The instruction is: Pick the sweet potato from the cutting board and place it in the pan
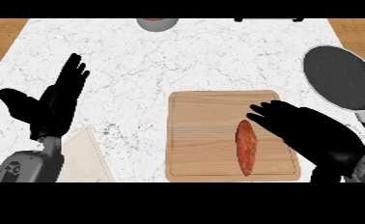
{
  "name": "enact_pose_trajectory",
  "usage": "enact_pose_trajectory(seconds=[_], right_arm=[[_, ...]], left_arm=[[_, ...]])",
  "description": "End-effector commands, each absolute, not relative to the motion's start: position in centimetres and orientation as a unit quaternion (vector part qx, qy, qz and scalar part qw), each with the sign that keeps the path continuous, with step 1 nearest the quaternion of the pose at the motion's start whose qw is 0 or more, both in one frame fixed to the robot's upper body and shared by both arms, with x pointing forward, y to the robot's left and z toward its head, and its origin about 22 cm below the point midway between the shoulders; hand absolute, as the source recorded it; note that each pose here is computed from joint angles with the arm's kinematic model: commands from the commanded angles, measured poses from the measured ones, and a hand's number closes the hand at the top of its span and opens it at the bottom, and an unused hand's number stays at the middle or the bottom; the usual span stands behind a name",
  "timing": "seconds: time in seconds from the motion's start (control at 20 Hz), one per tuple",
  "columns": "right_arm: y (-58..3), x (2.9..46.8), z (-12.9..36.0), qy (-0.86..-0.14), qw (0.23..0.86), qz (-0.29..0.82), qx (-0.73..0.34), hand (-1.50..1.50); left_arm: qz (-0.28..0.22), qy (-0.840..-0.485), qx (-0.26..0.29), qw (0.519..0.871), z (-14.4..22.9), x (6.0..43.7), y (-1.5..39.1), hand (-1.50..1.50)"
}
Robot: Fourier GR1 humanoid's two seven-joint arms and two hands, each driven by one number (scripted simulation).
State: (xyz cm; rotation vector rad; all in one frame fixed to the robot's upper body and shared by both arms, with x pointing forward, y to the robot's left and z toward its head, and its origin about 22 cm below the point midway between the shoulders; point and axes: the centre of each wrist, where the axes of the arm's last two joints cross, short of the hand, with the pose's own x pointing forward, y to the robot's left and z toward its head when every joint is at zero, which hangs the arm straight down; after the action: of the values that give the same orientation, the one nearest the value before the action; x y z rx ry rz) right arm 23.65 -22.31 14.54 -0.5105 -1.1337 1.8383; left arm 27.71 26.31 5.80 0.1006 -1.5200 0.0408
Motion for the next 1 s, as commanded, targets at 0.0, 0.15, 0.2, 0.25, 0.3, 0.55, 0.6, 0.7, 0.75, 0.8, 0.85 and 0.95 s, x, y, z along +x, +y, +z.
enact_pose_trajectory(seconds=[0.0,0.15,0.2,0.25,0.3,0.55,0.6,0.7,0.75,0.8,0.85,0.95], right_arm=[[-19.6,23.4,13.0,-0.471,0.443,0.731,-0.220,-1.50],[-18.9,22.7,13.6,-0.477,0.443,0.731,-0.206,-1.50],[-17.0,23.7,13.2,-0.474,0.442,0.733,-0.208,-1.50],[-17.3,21.8,14.0,-0.478,0.442,0.731,-0.204,-1.50],[-17.4,22.7,14.2,-0.464,0.442,0.738,-0.214,-1.50],[-17.9,24.0,13.3,-0.443,0.454,0.735,-0.241,-1.50],[-17.4,24.0,11.1,-0.432,0.456,0.740,-0.240,-1.50],[-17.3,25.0,12.1,-0.431,0.458,0.737,-0.246,-1.50],[-16.5,24.8,11.3,-0.419,0.460,0.742,-0.248,-1.50],[-15.9,23.4,10.0,-0.431,0.463,0.735,-0.245,-1.50],[-17.3,24.5,9.5,-0.428,0.465,0.735,-0.246,-1.50],[-16.6,24.8,10.6,-0.435,0.466,0.736,-0.228,-1.50]], left_arm=[[0.018,-0.679,0.038,0.733,4.1,26.6,27.6,0.00],[0.020,-0.688,0.044,0.724,5.3,27.1,28.3,0.00],[0.012,-0.692,0.041,0.721,4.9,28.7,27.3,0.00],[0.011,-0.683,0.048,0.729,6.3,27.8,28.2,0.00],[0.013,-0.692,0.053,0.720,5.3,27.3,26.6,0.00],[0.022,-0.684,0.039,0.728,5.0,28.3,27.3,0.00],[0.020,-0.685,0.039,0.727,4.8,26.8,27.7,0.00],[0.021,-0.688,0.042,0.725,5.6,28.1,26.2,0.00],[0.017,-0.689,0.042,0.723,5.6,27.3,26.2,0.00],[0.025,-0.691,0.054,0.720,7.2,29.2,27.2,0.00],[0.016,-0.686,0.051,0.726,7.4,26.8,27.5,0.00],[0.014,-0.689,0.041,0.724,6.0,28.1,28.0,0.00]])
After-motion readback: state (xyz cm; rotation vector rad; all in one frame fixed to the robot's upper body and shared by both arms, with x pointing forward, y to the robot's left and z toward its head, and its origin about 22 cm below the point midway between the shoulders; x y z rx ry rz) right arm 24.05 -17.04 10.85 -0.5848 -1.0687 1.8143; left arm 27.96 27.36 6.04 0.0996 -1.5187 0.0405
